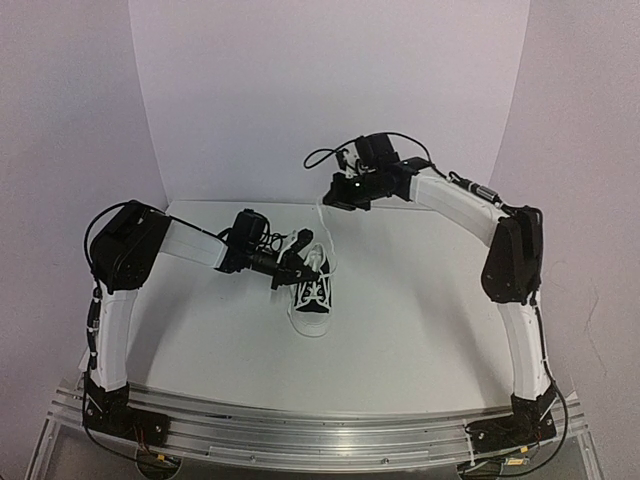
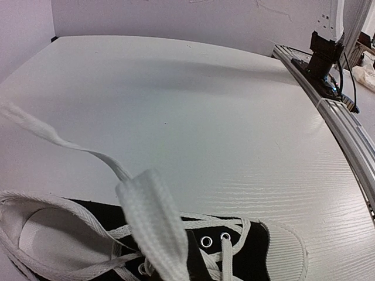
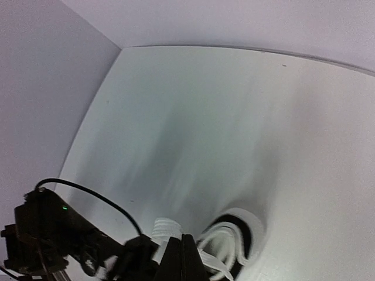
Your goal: Tie the shoes
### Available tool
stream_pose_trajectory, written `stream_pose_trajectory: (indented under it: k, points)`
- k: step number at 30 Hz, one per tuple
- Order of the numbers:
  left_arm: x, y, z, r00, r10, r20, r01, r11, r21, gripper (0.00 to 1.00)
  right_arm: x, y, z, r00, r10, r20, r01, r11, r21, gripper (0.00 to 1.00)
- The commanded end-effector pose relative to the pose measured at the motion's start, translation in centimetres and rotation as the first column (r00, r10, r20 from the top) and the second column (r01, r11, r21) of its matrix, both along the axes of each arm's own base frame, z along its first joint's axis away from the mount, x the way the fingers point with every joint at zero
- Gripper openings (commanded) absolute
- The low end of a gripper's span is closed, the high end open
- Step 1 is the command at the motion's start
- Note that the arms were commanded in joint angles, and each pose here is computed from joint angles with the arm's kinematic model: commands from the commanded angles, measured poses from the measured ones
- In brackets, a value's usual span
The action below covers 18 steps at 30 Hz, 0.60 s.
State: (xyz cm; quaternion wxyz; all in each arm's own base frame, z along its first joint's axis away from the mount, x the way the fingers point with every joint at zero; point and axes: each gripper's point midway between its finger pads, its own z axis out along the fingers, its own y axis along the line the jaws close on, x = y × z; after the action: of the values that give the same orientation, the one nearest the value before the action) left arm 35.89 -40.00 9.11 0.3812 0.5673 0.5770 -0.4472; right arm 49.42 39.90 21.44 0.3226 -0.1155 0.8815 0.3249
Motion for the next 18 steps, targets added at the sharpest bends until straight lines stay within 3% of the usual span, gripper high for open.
stream_pose_trajectory:
  k: [1,7,12,18]
  points:
    - [-0.2,-0.1,3.4,0.996,-0.013,0.090,0.017,0.999,-0.033,0.00,-1.4,5.6,-1.6,0.994,0.075,-0.076,-0.066,0.991,0.116,0.00]
    - [-0.7,0.1,3.3,0.994,-0.019,0.110,0.022,0.999,-0.030,0.00,-1.8,9.6,0.0,0.992,0.099,-0.084,-0.072,0.957,0.280,0.00]
    - [-0.8,0.3,2.9,0.994,-0.009,0.105,0.012,1.000,-0.026,0.00,-2.7,10.4,-2.9,0.979,0.089,-0.183,-0.034,0.959,0.283,0.01]
    - [-0.7,0.3,2.7,0.997,0.000,0.082,0.002,0.999,-0.032,0.00,-3.5,7.4,-3.4,0.981,-0.006,-0.193,0.045,0.979,0.201,0.62]
